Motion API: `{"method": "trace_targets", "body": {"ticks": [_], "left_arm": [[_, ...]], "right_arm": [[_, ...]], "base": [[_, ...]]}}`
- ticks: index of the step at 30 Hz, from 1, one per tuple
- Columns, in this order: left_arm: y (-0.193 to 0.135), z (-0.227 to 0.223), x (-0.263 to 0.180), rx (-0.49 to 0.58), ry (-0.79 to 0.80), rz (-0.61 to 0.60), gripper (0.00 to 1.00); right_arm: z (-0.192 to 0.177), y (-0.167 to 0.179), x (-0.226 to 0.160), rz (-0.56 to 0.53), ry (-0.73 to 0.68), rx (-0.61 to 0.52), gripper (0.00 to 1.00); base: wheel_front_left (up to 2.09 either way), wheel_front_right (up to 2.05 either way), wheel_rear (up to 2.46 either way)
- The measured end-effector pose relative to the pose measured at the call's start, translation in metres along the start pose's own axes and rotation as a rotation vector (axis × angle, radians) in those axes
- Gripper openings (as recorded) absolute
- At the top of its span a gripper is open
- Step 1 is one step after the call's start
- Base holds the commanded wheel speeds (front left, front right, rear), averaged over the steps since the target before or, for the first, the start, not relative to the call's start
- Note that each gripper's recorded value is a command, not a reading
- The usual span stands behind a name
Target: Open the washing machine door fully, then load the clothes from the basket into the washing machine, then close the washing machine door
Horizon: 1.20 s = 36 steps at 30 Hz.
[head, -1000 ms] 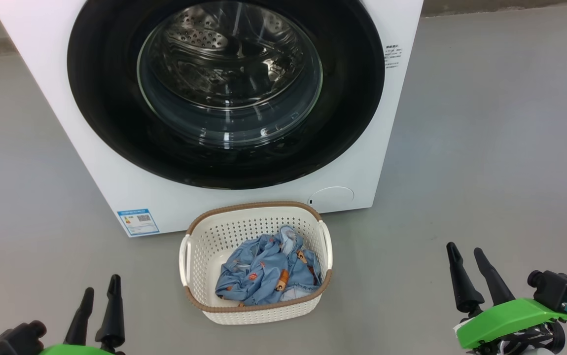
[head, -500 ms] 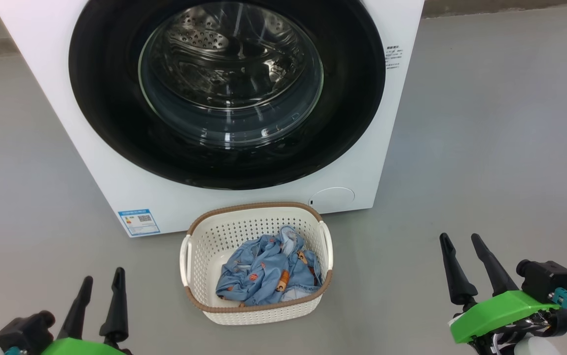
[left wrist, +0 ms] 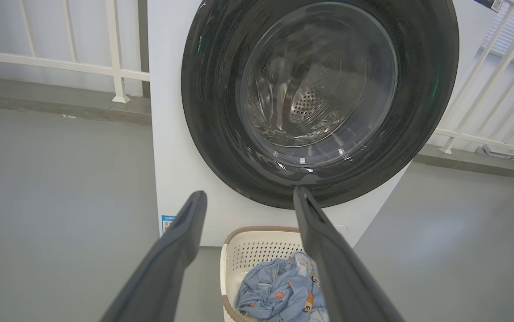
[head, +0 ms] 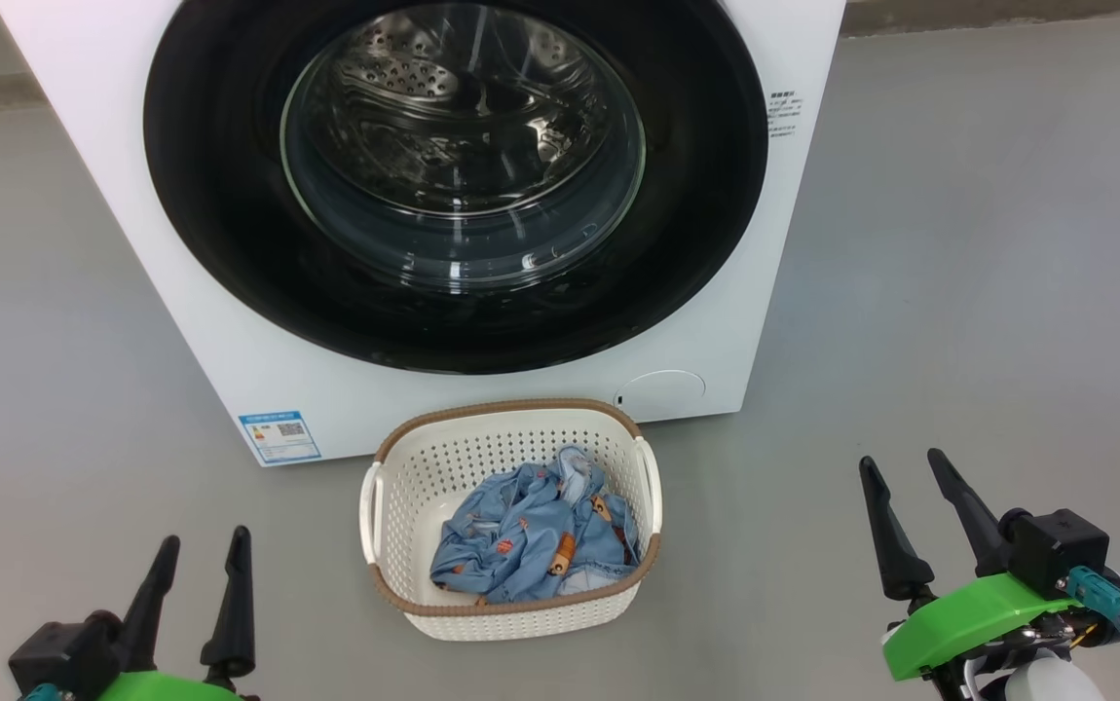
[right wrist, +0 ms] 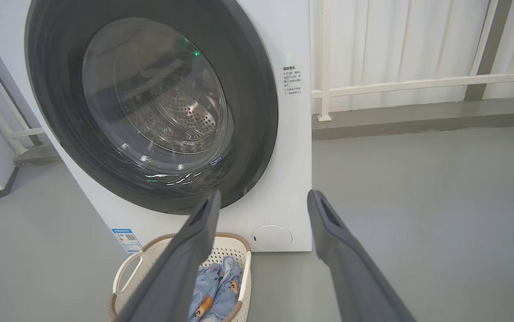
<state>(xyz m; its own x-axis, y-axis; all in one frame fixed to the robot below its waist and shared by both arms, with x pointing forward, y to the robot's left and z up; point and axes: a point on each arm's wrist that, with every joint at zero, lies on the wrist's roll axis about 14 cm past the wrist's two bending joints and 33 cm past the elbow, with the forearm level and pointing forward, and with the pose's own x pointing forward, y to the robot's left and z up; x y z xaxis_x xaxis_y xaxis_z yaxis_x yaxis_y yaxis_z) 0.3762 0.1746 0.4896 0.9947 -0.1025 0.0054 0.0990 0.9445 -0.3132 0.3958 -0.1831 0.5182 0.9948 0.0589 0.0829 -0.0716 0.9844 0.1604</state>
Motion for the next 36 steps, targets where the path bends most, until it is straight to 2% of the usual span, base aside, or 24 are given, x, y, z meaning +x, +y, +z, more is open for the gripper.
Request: {"method": "trace_targets", "body": {"ticks": [14,36], "left_arm": [[-0.003,0.002,-0.001,0.133,-0.016,-0.032,1.0],[0.011,-0.003,-0.003,0.127,-0.003,0.026,1.0]], "right_arm": [[0.004,0.005,0.004,0.031,-0.022,-0.122,1.0],[-0.016,-0.006,0.0,-0.02,0.042,-0.091,1.0]], "base": [[0.0,0.0,0.0],[0.0,0.0,0.0]]}}
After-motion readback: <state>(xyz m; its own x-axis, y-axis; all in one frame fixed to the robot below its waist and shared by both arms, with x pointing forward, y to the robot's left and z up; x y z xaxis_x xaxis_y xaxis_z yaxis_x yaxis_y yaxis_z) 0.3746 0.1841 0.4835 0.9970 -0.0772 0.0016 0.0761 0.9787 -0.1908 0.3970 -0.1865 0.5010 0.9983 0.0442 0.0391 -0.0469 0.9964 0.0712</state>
